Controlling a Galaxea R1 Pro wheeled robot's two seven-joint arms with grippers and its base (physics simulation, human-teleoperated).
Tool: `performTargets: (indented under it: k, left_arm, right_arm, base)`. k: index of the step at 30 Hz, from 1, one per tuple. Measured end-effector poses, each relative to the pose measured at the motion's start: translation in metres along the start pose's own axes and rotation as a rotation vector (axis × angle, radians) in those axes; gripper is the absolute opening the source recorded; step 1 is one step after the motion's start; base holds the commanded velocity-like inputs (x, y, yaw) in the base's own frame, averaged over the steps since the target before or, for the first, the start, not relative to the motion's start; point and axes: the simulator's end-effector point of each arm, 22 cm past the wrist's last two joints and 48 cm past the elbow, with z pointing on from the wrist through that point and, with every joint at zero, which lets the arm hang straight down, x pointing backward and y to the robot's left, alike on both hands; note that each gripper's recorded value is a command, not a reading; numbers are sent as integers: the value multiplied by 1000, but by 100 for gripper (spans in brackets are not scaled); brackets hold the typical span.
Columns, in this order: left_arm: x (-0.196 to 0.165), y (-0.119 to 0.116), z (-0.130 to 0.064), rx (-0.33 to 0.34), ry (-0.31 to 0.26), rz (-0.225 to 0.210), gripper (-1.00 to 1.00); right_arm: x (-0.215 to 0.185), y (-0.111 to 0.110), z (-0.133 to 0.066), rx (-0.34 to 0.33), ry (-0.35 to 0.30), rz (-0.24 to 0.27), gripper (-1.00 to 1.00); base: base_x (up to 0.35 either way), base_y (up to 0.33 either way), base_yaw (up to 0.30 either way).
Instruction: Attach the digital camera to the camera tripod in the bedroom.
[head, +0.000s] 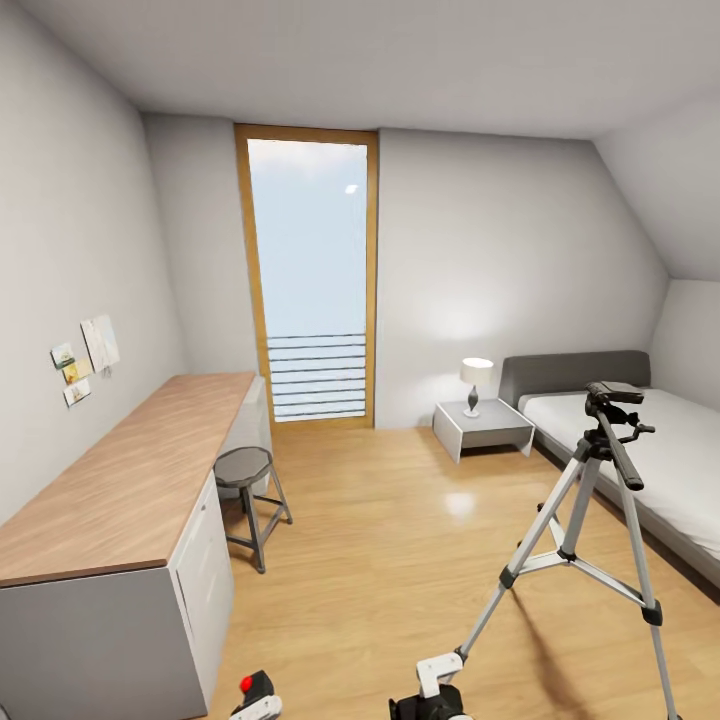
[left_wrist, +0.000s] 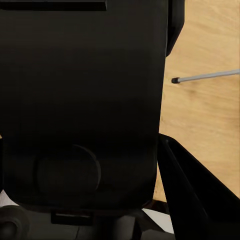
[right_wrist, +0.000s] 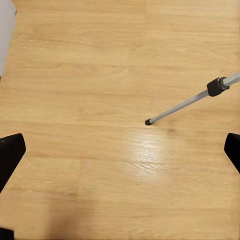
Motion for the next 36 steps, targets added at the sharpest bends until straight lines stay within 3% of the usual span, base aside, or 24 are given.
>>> performTargets:
  k: [5,10,13,22,30,36]
  left_arm:
    - [-1,2,0,-5,-1,1,-100]
    - [-6,1,-2,3,-11,-2,-100]
    - [-9,-2,-3,9,-11,4,-100]
    - [7,14,1,-15,22,8,-100]
    - [11,44,3,-64,19,-5,-100]
    - [14,60,4,-88,11,-52,-100]
  right_arm:
    - [1,-1,0,1,3,2,100]
    - [15,-23,0,27,34,16,100]
    - [16,-17,0,19,36,4,100]
    - [19,-53,0,57,34,-21,100]
    - [24,-93,-3,112,37,37,100]
    - [29,-127,-7,174,39,90,100]
  base:
    - [0,0,-1]
    - [0,0,-4]
    - [0,0,-2]
    - [0,0,0]
    - [0,0,0]
    - [0,0,0]
